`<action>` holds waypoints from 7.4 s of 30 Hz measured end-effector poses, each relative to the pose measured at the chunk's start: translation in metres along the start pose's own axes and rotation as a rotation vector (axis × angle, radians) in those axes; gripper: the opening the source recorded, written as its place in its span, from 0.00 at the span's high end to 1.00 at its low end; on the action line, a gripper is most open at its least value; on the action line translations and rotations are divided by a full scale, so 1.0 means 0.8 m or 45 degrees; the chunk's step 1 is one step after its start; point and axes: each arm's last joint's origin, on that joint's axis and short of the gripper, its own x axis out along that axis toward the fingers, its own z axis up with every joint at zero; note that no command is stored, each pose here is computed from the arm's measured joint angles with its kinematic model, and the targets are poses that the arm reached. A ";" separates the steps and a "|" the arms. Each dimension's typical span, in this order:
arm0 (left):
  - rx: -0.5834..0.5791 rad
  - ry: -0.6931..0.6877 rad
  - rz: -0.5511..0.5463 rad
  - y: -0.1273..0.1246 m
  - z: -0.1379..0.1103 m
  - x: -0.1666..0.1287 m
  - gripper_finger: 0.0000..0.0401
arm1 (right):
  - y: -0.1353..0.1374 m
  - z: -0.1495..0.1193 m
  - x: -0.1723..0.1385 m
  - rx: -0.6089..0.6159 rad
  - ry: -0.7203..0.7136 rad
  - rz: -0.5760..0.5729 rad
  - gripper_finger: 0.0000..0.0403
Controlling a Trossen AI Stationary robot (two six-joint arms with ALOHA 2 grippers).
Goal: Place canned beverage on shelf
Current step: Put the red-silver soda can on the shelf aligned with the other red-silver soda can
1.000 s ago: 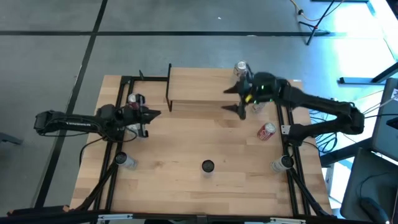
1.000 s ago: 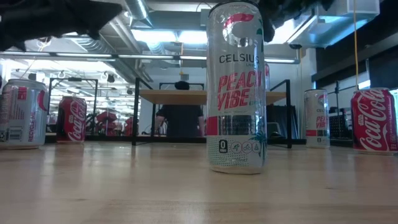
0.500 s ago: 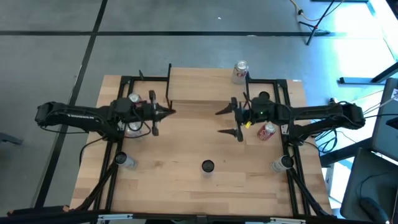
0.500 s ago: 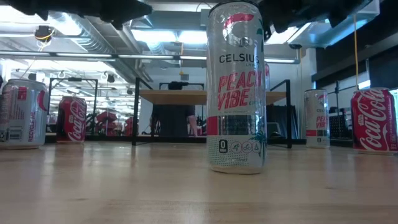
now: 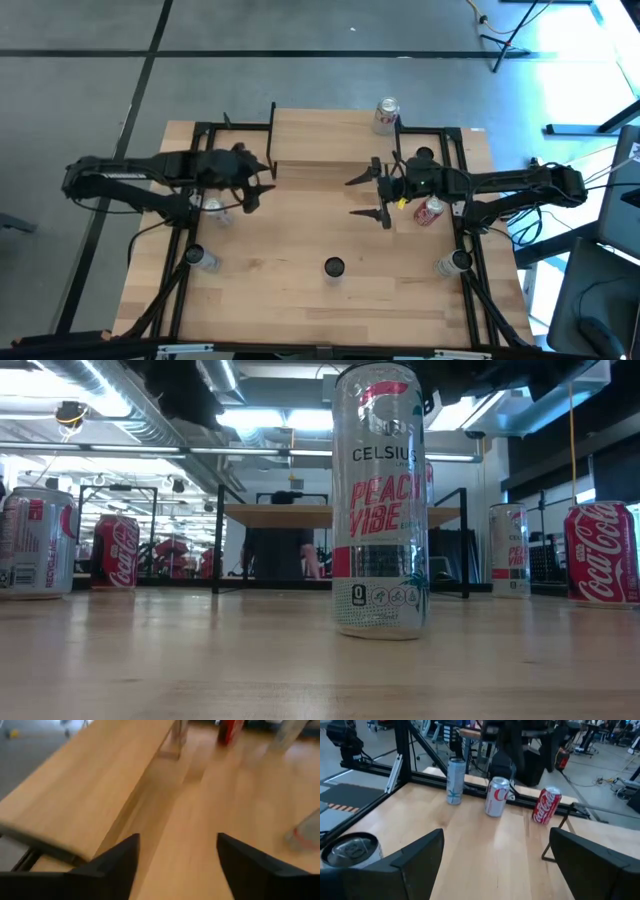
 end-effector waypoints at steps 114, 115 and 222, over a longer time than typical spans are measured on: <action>-0.967 1.163 0.543 -0.027 -0.150 0.048 0.28 | 0.001 -0.006 0.000 -0.082 0.065 0.016 0.13; -0.963 1.169 0.528 -0.027 -0.153 0.051 0.28 | 0.001 -0.006 0.000 -0.082 0.064 0.016 0.13; 0.200 -0.730 -0.289 -0.143 -0.040 0.145 0.30 | -0.002 -0.031 0.067 0.091 -0.196 0.153 0.13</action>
